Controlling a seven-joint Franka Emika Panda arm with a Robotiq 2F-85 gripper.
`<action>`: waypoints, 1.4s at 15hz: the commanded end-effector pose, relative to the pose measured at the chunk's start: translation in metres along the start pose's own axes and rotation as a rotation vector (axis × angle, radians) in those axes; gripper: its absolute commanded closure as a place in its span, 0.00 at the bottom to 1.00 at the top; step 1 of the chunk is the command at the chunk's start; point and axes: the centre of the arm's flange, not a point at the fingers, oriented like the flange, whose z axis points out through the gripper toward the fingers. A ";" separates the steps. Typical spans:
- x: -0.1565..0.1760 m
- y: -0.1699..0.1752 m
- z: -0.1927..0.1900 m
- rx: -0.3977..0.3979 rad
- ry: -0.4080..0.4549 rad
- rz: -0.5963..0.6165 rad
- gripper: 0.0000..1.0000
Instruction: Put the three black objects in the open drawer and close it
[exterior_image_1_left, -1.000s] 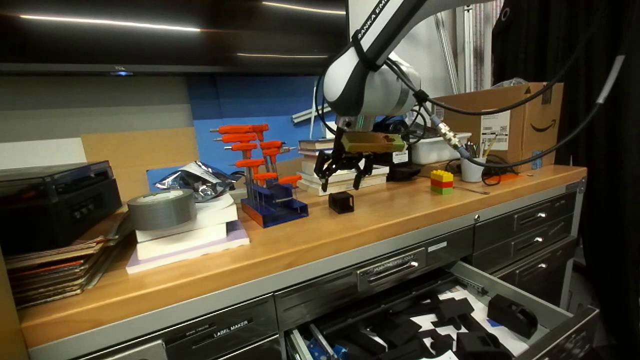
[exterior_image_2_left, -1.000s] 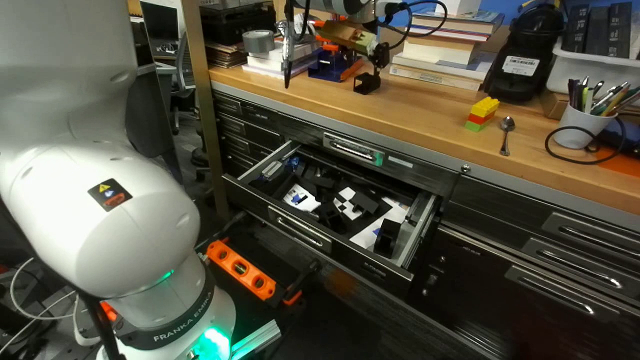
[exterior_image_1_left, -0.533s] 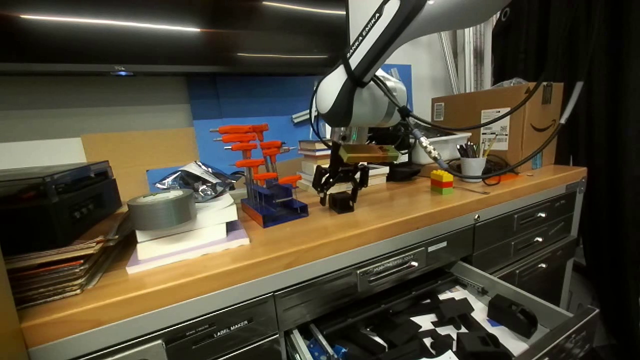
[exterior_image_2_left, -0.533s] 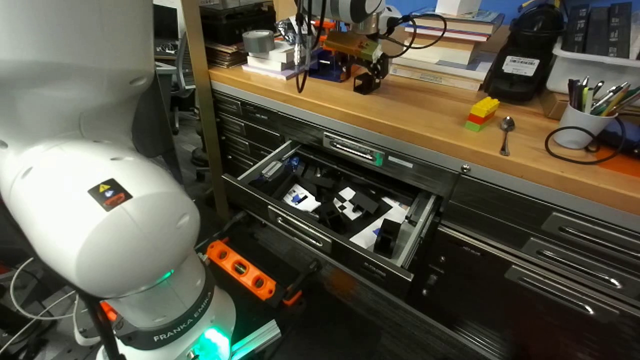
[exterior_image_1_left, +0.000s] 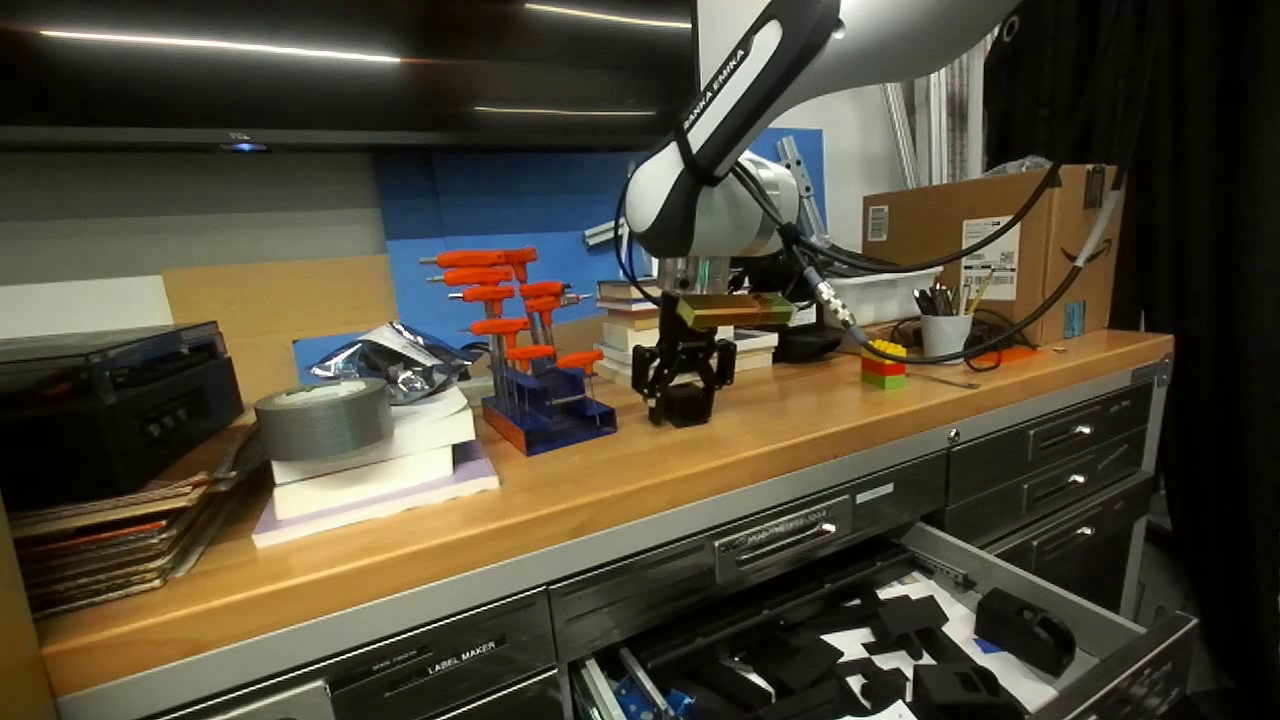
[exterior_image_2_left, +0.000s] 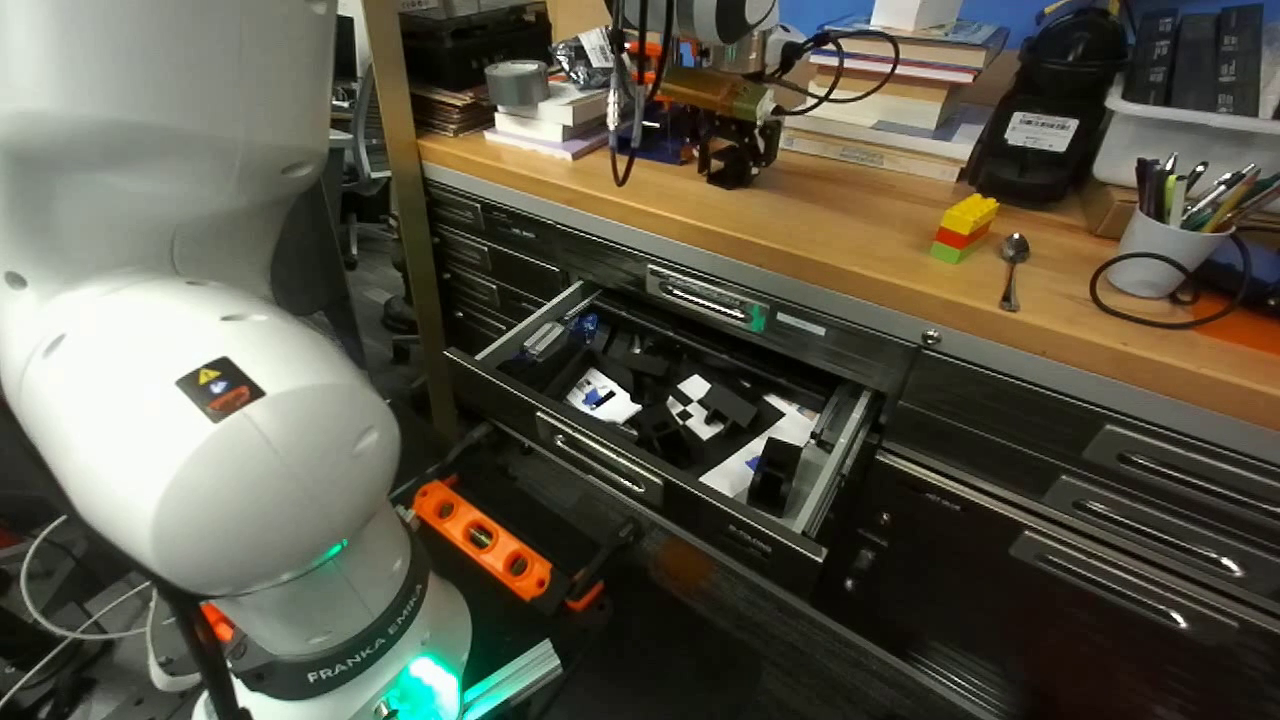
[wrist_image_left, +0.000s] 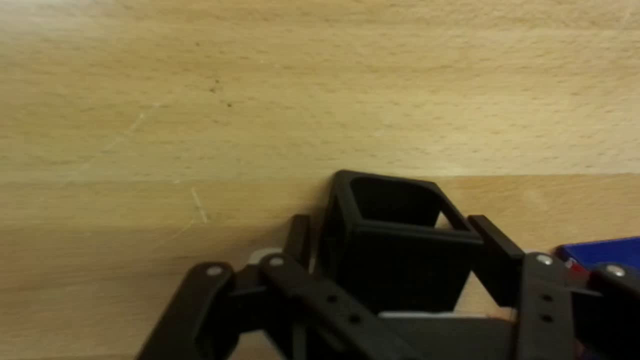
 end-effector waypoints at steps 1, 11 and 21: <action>0.018 0.000 -0.005 -0.030 -0.027 -0.019 0.51; -0.004 -0.017 -0.027 -0.171 -0.210 0.025 0.73; -0.102 -0.032 -0.112 -0.244 -0.072 0.358 0.73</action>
